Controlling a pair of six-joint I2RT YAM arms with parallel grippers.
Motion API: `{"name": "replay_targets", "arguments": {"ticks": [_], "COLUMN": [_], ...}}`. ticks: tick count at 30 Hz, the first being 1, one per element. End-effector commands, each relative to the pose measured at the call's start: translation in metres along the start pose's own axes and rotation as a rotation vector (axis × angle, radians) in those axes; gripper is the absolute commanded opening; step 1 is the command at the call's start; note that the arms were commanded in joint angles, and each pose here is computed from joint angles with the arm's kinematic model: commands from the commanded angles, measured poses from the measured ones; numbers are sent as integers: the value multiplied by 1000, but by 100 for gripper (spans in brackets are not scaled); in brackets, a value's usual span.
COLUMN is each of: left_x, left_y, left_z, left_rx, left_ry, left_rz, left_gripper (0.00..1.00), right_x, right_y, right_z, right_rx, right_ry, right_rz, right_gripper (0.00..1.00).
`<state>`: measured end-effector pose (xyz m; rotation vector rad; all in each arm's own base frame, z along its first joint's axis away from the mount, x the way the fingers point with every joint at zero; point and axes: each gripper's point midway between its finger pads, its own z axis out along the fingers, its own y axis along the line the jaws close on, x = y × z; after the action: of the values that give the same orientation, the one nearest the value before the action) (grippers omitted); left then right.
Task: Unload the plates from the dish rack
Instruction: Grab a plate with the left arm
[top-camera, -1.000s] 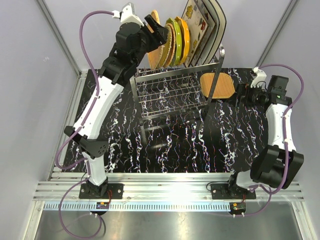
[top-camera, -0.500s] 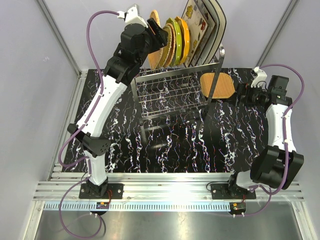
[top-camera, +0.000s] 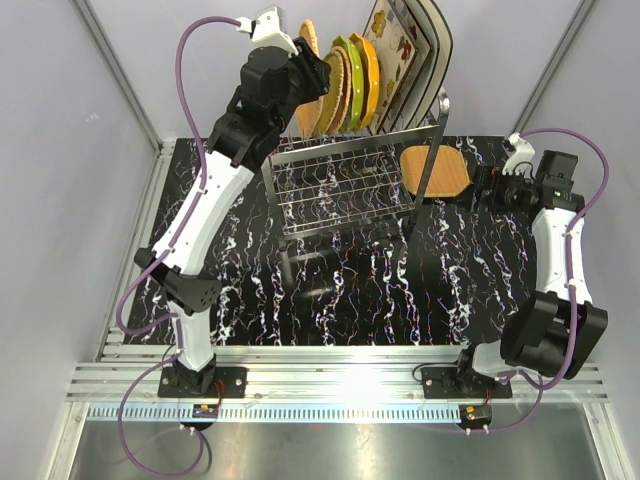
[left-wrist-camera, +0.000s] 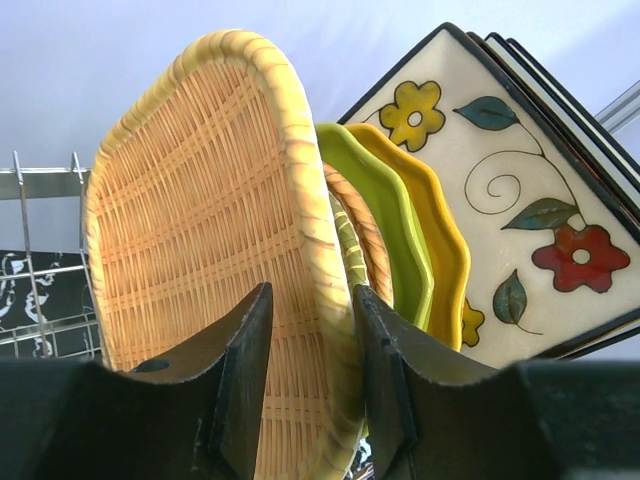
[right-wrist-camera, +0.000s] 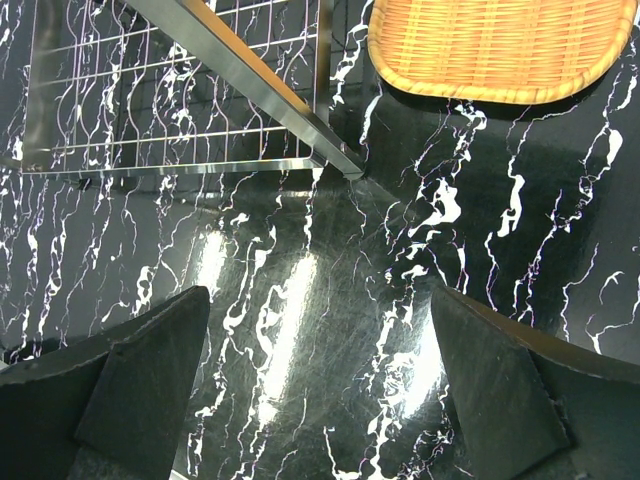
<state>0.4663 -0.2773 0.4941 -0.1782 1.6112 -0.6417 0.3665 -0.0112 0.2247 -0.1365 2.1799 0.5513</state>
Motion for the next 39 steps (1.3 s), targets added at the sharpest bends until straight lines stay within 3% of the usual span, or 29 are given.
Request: {"name": "replay_targets", "arguments": {"ticks": [1,15,21,23,24,28,34,39], "left_x": [-47,-67,-48,-48,-41,-69,-92,-78], "left_y": [0,15,26,22,19,-4,-15,-21], "left_z": [-24,-49,-47,-48,-46,-62,-79,-72], "left_rx": [-14,-76,-88,-56,-26,63,100,138], "left_ry": [-110,-138,-70,-66,-48,-129,-186,-140], "left_rz": [38,143,177,161,156,79,17,0], "left_gripper": [39,29,29,31,36,48,51,52], "right_x": [-28,-37,-40,-40,-40,-40,-37,-38], "right_y": [14,20,22,23,23,22,21,22], "right_z": [-14,-20,-20,-20,-20,-20,-19,-18], "right_rx": [-21,-30,-38,-41,-41,-37,-39,-44], "right_ry": [-81,-98,-102,-106,-105,-101,-98,-102], "right_rz": [-49,-47,-38,-36,-35,-41,-37,-38], "right_gripper": [100,100,100,100,100,100,100,100]}}
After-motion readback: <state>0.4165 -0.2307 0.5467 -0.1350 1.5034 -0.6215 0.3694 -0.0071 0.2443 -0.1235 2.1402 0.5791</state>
